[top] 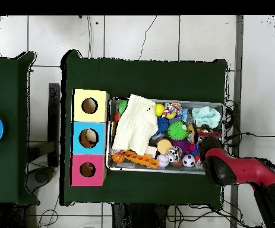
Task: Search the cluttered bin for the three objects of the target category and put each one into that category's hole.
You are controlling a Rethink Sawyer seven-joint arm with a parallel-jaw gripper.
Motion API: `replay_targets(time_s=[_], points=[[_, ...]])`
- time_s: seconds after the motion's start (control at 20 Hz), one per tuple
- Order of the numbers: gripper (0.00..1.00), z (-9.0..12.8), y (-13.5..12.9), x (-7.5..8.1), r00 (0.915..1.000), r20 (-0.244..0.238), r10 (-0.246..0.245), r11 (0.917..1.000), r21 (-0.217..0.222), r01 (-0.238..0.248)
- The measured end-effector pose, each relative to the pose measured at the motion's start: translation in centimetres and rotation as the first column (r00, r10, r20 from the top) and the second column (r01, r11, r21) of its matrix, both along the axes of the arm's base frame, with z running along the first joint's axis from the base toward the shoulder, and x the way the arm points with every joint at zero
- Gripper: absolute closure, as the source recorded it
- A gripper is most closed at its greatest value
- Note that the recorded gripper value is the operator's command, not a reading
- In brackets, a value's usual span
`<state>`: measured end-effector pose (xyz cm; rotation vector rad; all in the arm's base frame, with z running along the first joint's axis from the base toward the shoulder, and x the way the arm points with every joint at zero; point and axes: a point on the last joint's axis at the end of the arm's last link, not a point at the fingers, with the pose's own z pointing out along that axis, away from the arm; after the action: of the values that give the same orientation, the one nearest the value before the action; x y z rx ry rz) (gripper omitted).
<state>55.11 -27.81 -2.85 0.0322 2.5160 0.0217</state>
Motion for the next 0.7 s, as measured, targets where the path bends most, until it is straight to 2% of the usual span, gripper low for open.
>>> replay_targets(time_s=[0.15,0.4,0.7], points=[[0.00,0.0,0.4,0.1,0.9999,-0.007,0.012,0.9999,-0.009,-0.012],[0.00,-1.6,3.2,0.0,0.9975,-0.041,0.057,0.9983,-0.013,-0.057],[0.00,-3.1,4.8,0.8,0.9977,-0.005,0.068,0.9976,0.014,-0.068]])
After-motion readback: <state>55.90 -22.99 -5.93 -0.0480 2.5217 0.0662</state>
